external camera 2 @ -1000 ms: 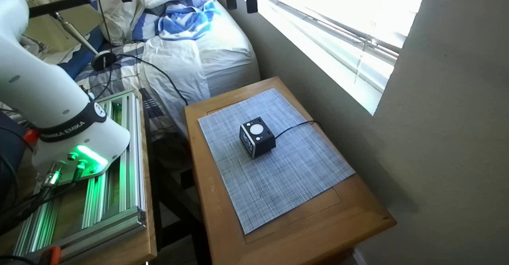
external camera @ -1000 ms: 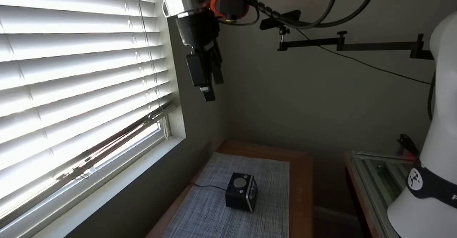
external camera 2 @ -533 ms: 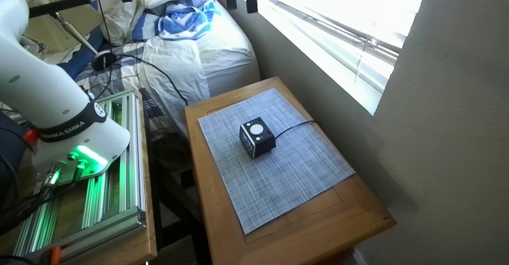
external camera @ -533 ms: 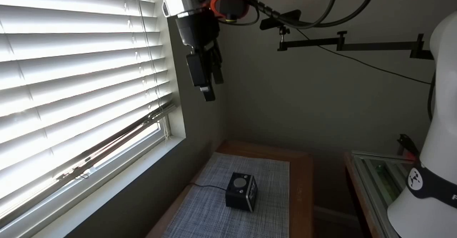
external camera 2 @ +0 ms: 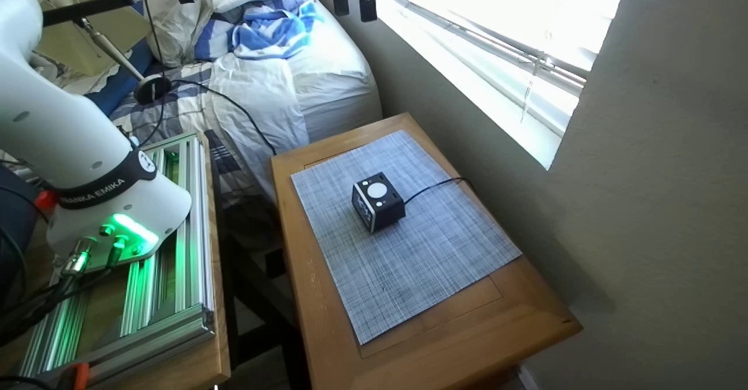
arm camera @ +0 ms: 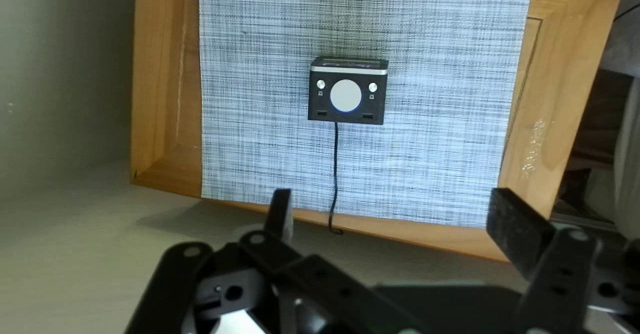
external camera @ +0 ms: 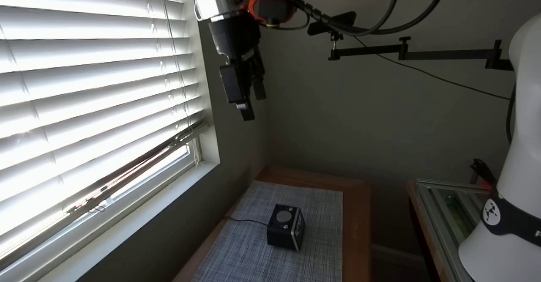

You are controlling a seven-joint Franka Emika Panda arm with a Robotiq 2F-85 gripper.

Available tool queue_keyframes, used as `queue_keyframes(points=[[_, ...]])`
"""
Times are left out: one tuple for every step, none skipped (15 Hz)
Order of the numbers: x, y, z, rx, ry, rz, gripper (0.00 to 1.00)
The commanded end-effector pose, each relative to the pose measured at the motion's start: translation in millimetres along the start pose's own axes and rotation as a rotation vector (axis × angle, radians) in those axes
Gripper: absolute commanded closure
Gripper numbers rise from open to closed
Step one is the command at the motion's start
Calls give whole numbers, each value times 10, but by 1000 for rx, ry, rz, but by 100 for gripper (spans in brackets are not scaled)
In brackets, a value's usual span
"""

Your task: Turn the alarm clock to the right

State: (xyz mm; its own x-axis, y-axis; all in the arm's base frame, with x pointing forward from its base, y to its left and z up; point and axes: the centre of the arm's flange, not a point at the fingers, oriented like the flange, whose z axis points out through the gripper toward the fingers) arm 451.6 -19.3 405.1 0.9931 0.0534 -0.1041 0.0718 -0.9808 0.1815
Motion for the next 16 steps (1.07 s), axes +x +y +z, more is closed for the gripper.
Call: queue_keyframes(points=[[-15,-47,175,-5,15,200,0],[-32,-72,216,-5,24,252,0],[-48,-107,287,0,42,302,0],[-62,-132,354,3,48,355,0],[-71,-153,441,13,58,405,0],[-90,-163,531,17,67,456,0],[-106,-171,613,27,73,508,0],[-137,-169,699,31,73,560,0],[-173,-169,789,36,75,612,0],[-197,-158,883,41,77,664,0],[-210,-144,994,43,77,717,0],[-218,-129,1080,52,80,770,0],[-217,-115,1174,77,87,821,0],[-219,-101,1269,79,97,872,0],[-218,-92,1369,83,94,925,0],[-213,-75,1487,81,96,978,0]])
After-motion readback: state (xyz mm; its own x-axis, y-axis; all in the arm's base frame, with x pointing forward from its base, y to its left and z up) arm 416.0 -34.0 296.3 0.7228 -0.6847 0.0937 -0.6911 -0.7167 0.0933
